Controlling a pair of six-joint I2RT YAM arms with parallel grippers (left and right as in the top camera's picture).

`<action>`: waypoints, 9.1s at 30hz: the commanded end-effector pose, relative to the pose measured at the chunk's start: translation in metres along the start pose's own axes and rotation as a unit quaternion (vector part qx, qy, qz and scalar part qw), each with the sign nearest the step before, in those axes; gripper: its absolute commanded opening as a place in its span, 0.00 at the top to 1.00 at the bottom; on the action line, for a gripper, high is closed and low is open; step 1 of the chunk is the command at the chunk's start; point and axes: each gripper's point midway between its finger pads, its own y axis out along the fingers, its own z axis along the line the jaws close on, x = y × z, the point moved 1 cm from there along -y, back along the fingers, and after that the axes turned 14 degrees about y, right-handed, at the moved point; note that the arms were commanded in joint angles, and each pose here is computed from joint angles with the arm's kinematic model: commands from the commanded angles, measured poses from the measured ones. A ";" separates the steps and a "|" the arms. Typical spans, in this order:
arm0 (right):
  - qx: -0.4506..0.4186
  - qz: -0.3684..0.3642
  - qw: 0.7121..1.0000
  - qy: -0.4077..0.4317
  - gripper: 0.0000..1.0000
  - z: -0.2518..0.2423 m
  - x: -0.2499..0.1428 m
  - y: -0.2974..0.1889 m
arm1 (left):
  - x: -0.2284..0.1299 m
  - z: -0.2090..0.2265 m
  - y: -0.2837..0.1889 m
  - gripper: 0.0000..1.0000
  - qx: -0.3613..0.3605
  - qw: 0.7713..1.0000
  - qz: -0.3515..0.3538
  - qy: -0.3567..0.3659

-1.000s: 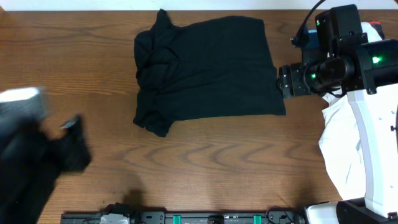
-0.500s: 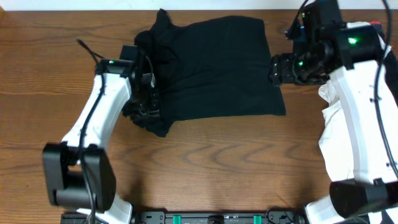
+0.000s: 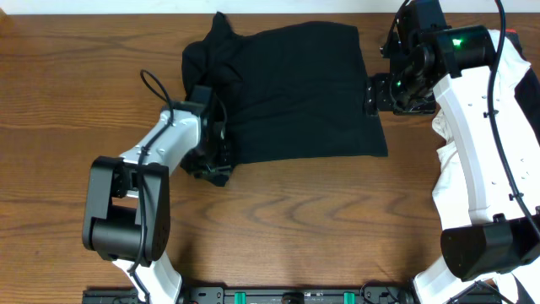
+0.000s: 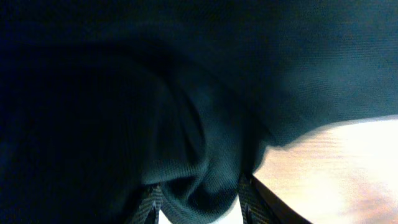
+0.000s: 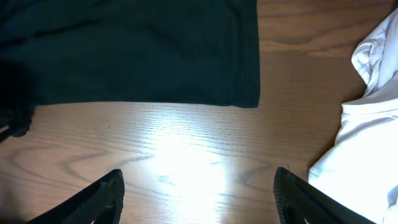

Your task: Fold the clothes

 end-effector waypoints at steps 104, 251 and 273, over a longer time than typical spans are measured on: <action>-0.038 0.075 0.989 0.124 0.74 -0.065 -0.095 0.219 | 0.063 0.133 -0.127 0.94 0.329 0.903 -0.270 -0.052; 0.070 0.064 0.995 0.038 0.51 -0.032 -0.043 0.048 | -0.100 0.026 -0.062 0.22 0.068 0.966 -0.150 -0.200; 0.039 0.060 0.996 0.056 0.45 -0.047 -0.048 0.087 | -0.145 0.001 -0.015 0.94 0.009 0.971 0.078 -0.226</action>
